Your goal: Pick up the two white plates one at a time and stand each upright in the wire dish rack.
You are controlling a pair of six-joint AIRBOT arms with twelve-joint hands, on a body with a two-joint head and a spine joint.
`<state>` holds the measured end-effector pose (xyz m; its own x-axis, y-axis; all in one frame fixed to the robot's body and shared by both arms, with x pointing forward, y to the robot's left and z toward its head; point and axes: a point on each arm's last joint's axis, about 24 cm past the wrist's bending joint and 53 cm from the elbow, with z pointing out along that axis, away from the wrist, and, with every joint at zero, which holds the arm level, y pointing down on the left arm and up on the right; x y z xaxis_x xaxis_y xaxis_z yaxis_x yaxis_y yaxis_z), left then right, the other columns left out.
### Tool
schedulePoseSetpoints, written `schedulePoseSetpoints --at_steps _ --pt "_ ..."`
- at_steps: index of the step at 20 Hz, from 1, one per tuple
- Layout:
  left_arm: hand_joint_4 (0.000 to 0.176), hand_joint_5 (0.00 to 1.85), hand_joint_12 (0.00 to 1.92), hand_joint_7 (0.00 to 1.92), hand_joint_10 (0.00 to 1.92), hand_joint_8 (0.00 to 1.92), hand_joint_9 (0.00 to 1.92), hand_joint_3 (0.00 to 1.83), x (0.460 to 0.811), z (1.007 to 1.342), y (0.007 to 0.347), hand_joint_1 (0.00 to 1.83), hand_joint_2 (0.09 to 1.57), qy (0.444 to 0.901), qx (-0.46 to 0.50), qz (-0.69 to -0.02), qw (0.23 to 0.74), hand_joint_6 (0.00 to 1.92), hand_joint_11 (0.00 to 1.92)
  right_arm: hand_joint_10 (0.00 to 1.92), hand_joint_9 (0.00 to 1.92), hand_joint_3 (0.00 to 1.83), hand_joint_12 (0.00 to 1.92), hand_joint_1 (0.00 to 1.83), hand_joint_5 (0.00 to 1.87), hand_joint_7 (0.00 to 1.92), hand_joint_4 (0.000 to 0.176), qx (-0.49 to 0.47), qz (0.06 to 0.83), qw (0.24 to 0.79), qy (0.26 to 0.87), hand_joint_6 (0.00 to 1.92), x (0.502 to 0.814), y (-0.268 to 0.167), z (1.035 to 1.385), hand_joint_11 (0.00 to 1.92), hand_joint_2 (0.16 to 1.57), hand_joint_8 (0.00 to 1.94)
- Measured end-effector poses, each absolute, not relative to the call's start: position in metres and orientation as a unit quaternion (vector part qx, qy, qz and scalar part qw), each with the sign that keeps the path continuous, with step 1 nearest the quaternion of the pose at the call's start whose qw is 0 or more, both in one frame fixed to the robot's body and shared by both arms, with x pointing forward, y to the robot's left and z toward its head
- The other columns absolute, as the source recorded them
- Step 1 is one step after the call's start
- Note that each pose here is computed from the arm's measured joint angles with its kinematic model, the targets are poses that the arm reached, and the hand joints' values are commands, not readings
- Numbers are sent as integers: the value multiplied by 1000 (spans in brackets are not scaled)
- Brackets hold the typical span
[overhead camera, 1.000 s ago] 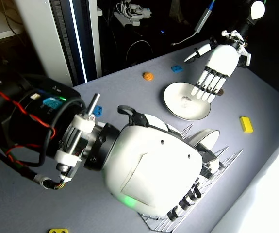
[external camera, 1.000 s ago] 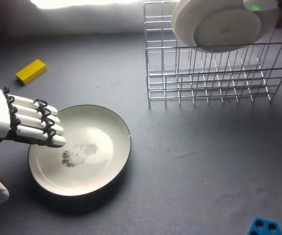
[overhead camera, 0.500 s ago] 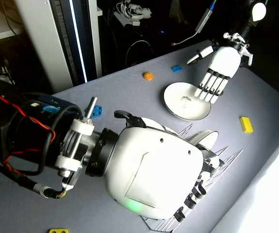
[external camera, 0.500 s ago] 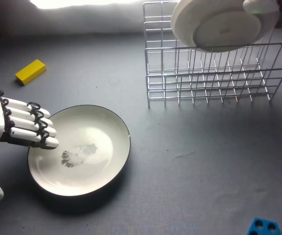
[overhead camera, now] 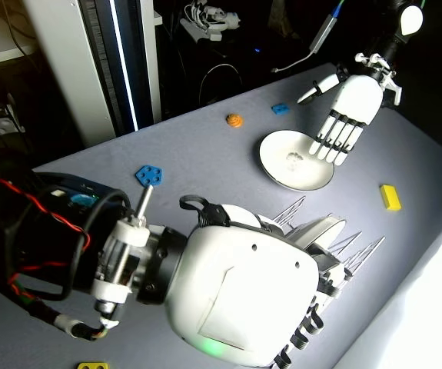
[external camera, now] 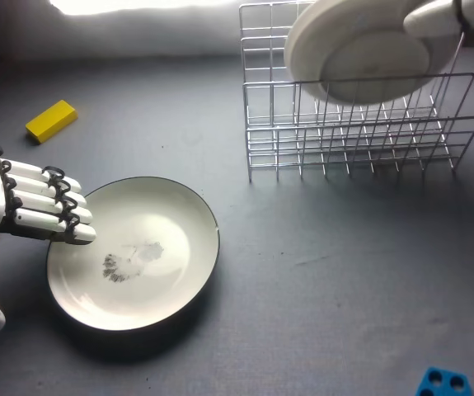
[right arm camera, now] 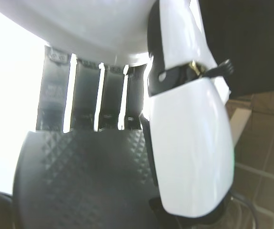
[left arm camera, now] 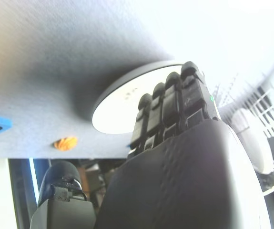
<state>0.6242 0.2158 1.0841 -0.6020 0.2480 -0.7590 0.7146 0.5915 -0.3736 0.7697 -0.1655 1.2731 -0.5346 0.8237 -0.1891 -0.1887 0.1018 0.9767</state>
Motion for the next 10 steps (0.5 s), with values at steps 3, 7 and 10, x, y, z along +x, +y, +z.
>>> schedulePoseSetpoints --at_steps 3,7,10 --pt "0 61 13 59 8 5 35 2 627 1084 218 0 1029 827 290 -342 340 5 19 1044 1025 1 1102 1380 893 980 0 260 615 409 622 1062 772 -168 1268 873 1101 939" --pt "0 71 17 70 7 7 40 1 626 1084 218 0 1028 826 290 -343 339 7 18 1033 1033 1 1093 1381 919 990 0 261 612 412 623 1031 778 -169 1265 875 1094 917" --pt "0 64 19 69 4 4 41 2 627 1084 219 0 1031 827 290 -343 339 1 13 1074 1010 0 1116 1377 893 954 0 265 606 412 627 1063 782 -171 1258 862 1108 978"
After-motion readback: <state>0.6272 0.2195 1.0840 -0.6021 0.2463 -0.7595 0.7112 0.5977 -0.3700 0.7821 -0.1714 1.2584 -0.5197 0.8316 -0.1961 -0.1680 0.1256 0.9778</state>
